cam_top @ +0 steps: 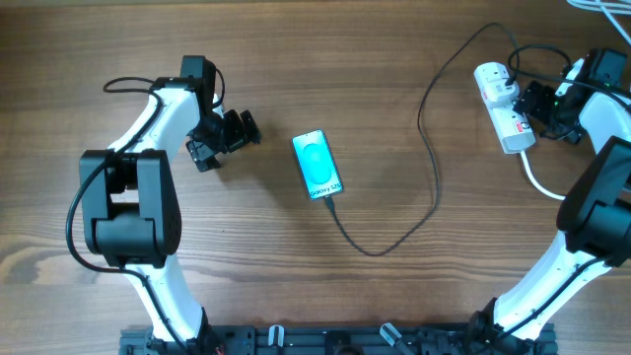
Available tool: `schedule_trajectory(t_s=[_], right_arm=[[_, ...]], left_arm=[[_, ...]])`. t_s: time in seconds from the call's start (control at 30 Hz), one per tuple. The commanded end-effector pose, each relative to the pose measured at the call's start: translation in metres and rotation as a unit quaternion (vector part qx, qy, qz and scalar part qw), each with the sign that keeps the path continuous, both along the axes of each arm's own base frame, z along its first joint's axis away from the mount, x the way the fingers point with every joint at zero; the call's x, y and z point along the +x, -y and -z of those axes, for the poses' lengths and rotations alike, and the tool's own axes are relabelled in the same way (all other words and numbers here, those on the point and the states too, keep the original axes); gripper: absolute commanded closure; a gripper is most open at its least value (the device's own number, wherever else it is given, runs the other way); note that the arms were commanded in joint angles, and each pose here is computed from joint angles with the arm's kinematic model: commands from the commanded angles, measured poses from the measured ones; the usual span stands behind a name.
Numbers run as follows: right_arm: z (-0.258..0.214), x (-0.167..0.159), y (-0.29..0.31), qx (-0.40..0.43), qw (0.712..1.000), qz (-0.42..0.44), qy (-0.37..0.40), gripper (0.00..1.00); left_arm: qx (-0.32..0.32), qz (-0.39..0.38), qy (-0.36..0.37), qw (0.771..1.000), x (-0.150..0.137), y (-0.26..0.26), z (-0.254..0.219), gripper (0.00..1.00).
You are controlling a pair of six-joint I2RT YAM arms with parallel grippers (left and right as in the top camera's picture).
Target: Plug charger to phone and switch on socket
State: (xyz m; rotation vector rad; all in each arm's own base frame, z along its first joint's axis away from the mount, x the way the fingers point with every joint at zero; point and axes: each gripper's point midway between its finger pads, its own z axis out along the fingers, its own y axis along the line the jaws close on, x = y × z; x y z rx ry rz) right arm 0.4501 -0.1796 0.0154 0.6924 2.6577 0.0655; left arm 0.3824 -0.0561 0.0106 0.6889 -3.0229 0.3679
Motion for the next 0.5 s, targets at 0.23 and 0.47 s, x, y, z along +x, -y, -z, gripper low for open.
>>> schedule_trajectory(t_s=[0.23, 0.47], right_arm=[[-0.008, -0.004, 0.004, -0.01, 1.0, 0.008, -0.016, 0.0], [-0.03, 0.0, 0.029, -0.06, 0.996, 0.064, 0.006, 0.0]], left_arm=[[-0.002, 0.0, -0.004, 1.0, -0.002, 0.0, 0.003, 0.0], [-0.002, 0.0, -0.004, 1.0, -0.002, 0.0, 0.003, 0.0]])
